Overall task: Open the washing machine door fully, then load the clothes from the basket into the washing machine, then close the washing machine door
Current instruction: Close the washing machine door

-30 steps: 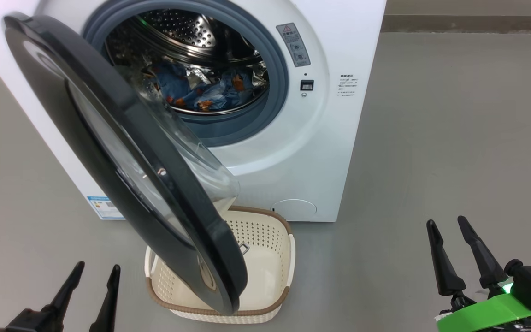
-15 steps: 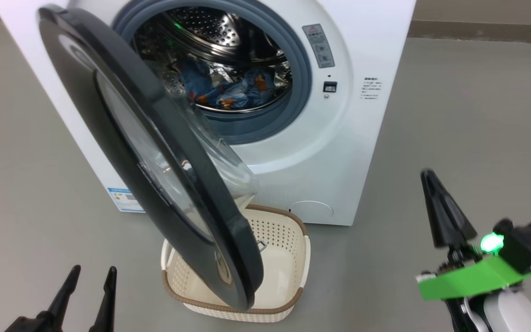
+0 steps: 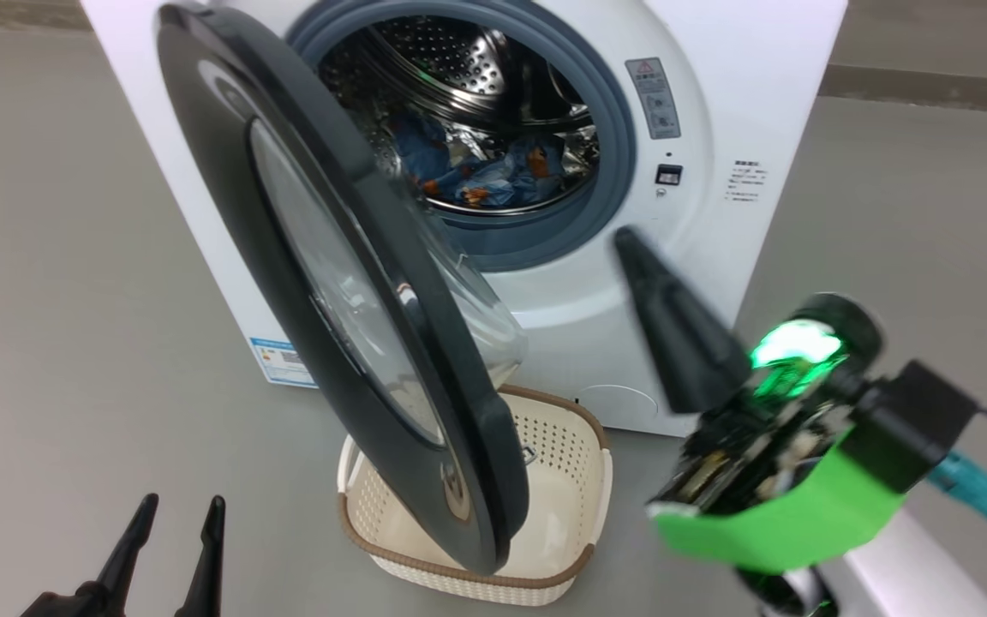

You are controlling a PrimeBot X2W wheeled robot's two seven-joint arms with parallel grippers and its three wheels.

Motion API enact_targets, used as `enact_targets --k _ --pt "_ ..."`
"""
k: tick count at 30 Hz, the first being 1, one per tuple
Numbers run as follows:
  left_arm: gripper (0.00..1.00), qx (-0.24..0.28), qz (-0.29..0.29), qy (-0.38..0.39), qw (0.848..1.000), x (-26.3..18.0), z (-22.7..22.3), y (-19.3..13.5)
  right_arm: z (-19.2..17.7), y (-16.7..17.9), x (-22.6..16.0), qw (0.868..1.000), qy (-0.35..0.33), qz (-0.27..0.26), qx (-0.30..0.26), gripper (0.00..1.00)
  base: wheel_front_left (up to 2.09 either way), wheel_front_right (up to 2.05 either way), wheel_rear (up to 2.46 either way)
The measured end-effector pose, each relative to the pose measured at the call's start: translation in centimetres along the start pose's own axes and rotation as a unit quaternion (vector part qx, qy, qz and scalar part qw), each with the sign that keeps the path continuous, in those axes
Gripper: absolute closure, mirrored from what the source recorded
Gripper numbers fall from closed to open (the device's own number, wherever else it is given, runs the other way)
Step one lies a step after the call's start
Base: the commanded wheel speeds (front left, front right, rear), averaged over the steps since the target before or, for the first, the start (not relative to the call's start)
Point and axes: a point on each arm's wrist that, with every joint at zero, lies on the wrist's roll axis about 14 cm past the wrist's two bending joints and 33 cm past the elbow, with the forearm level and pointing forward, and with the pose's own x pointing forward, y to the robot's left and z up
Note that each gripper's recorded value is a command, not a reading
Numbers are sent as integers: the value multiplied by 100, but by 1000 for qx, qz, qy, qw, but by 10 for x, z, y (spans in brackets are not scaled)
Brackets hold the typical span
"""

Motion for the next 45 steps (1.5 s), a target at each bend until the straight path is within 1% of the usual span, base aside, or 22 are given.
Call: enact_targets --k 4,9,16,20,25,33,39,45 --pt "0 -1 8 -5 1000 -6 2 5 -5 44 7 998 3 62 31 100 0 0 0" --pt "0 -3 17 -10 1000 -12 5 9 -20 90 3 989 29 119 87 100 0 0 0" --pt "0 -4 24 -9 1000 -17 4 13 -56 124 -16 975 95 158 125 100 0 0 0" --pt "0 -4 25 -10 1000 -18 4 14 -73 129 -26 969 126 158 140 100 0 0 0" --pt "0 -5 26 -8 1000 -17 3 14 -105 128 -50 960 185 143 155 100 0 0 0" --pt "0 -5 27 -3 1000 -15 1 13 -146 119 -80 942 259 109 182 100 0 0 0" --pt "0 -9 28 5 1000 -12 -5 10 -163 109 -90 934 285 86 196 100 0 0 0" --pt "0 -9 29 10 999 -10 -7 10 -171 99 -92 933 293 72 197 100 0 0 0"
